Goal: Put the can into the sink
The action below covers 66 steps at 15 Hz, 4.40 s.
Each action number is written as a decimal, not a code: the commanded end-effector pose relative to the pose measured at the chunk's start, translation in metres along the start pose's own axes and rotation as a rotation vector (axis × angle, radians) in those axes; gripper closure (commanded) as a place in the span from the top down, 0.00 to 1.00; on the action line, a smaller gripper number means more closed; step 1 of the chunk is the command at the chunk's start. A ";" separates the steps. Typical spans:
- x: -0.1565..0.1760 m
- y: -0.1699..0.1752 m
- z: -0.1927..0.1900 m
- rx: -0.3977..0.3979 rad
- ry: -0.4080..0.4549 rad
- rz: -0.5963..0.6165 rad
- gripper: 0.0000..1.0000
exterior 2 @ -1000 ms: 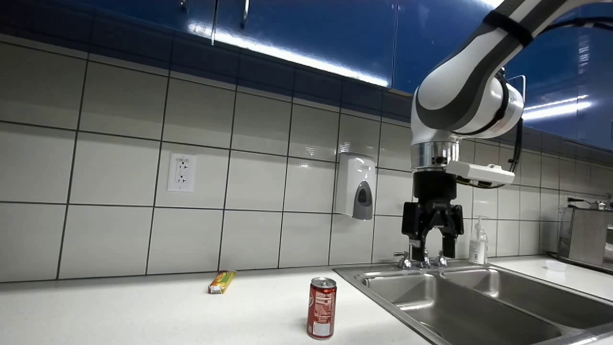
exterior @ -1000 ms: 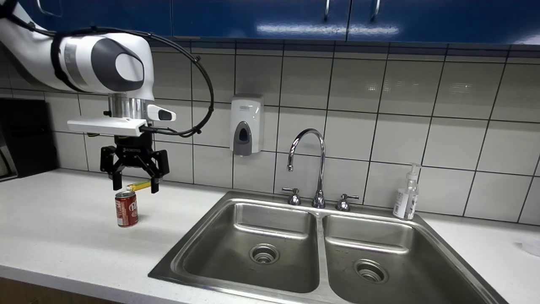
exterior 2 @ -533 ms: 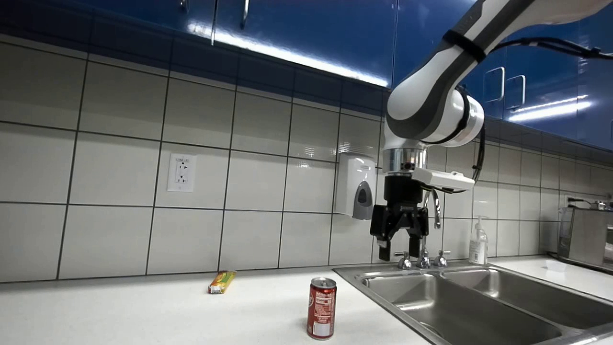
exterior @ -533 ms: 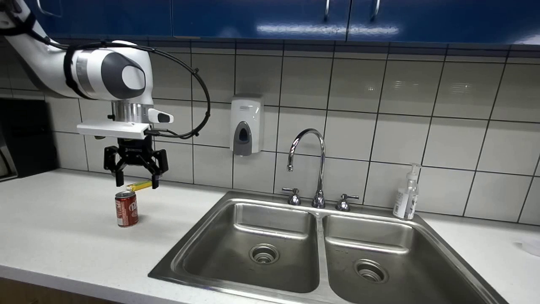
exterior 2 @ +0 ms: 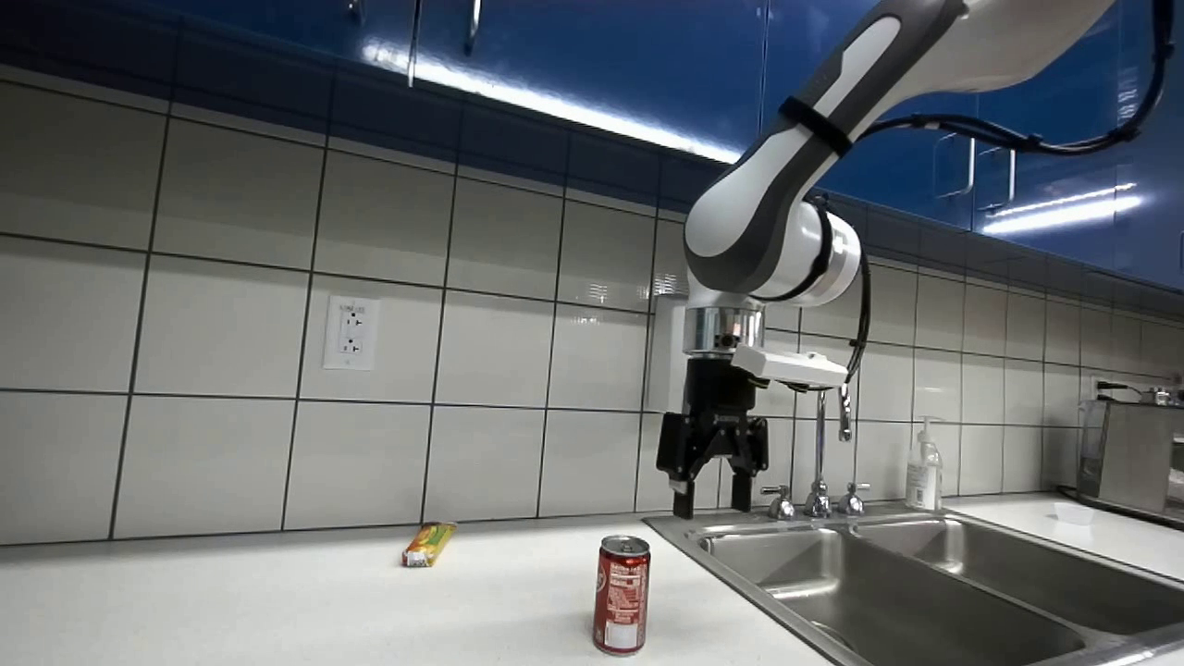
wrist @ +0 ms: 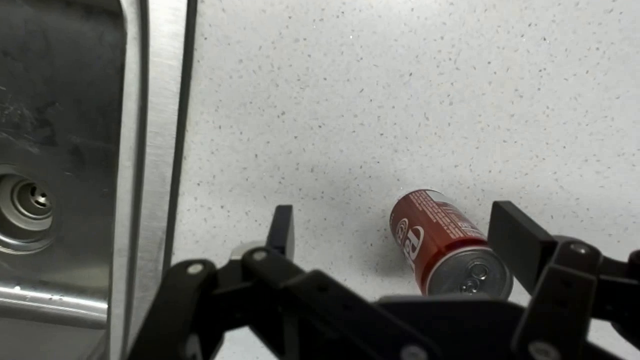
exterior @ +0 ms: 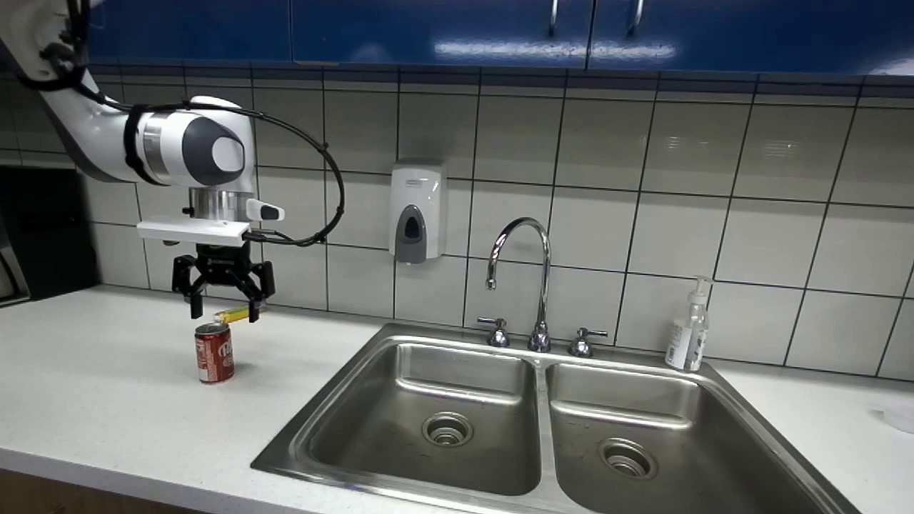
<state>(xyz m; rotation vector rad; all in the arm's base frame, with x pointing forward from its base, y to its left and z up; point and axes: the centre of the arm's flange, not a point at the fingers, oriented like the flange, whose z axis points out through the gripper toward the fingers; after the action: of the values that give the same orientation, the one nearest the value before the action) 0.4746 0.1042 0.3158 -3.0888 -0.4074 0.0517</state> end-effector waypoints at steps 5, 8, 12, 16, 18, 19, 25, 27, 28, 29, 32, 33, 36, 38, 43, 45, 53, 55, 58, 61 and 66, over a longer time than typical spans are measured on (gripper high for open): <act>0.044 -0.032 0.018 0.021 -0.018 -0.069 1.00; 0.054 -0.039 0.030 0.031 -0.034 -0.079 1.00; 0.065 -0.046 0.046 0.038 -0.057 -0.092 1.00; 0.075 -0.054 0.058 0.042 -0.069 -0.099 1.00; 0.078 -0.054 0.061 0.034 -0.065 -0.072 1.00; 0.079 -0.054 0.061 0.039 -0.068 -0.065 1.00; 0.078 -0.052 0.070 0.038 -0.088 -0.048 1.00; 0.079 -0.050 0.072 0.036 -0.092 -0.045 1.00; 0.078 -0.049 0.071 0.045 -0.099 -0.043 1.00; 0.072 -0.050 0.075 0.043 -0.088 -0.067 1.00; 0.071 -0.050 0.076 0.043 -0.090 -0.067 1.00; 0.071 -0.050 0.076 0.043 -0.091 -0.067 1.00; 0.071 -0.050 0.077 0.040 -0.094 -0.059 1.00; 0.072 -0.053 0.079 0.031 -0.092 -0.060 1.00; 0.079 -0.066 0.078 -0.020 -0.072 -0.062 1.00; 0.080 -0.071 0.076 -0.035 -0.066 -0.059 1.00; 0.076 -0.063 0.072 -0.073 -0.064 -0.005 1.00; 0.076 -0.061 0.073 -0.072 -0.063 -0.003 0.75; 0.076 -0.060 0.074 -0.070 -0.064 -0.009 0.58; 0.076 -0.060 0.072 -0.062 -0.066 -0.016 0.38; 0.065 -0.047 0.050 -0.076 -0.049 0.017 0.38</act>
<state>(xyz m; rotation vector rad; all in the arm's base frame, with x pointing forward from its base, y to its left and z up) 0.5307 0.1805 0.2403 -3.1403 -0.4427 0.1515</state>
